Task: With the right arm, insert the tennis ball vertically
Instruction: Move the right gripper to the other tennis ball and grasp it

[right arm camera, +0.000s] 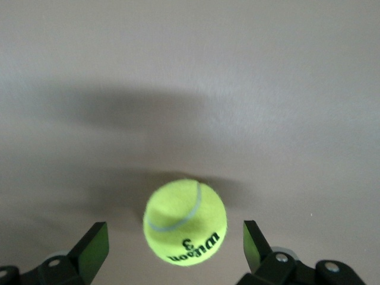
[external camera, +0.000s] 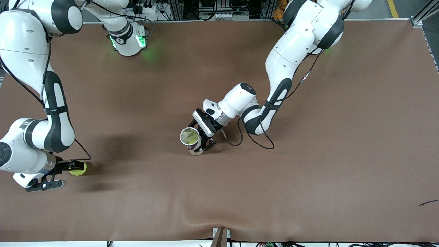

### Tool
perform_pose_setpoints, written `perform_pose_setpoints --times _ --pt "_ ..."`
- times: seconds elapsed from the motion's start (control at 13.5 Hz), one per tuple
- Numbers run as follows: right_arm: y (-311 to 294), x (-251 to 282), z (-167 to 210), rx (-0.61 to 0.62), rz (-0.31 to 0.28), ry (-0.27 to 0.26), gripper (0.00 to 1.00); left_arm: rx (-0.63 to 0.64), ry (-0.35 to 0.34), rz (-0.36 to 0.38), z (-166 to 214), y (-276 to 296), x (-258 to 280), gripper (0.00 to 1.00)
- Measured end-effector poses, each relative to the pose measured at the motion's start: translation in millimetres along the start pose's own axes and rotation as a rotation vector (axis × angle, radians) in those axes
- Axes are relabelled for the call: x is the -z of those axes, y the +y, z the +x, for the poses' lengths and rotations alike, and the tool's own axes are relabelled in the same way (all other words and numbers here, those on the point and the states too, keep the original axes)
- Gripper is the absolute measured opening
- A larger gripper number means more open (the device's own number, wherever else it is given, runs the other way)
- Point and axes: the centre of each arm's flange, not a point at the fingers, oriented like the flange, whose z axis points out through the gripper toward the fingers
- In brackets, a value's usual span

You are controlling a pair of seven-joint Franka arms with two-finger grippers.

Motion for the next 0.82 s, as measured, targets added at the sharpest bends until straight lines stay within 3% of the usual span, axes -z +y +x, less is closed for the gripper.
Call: perform_pose_setpoints --times 0.3,0.59,0.82 --pt "-4 -22 -8 0.032 0.013 -0.028 1.00 0.000 0.000 0.000 0 0 0 0.80" --pt "-4 -29 -3 0.140 -0.007 0.014 1.00 0.000 0.001 -0.001 0 0 0 0.80" --pt "3 -46 -6 0.174 -0.012 0.015 1.00 0.000 0.001 -0.001 0 0 0 0.80"
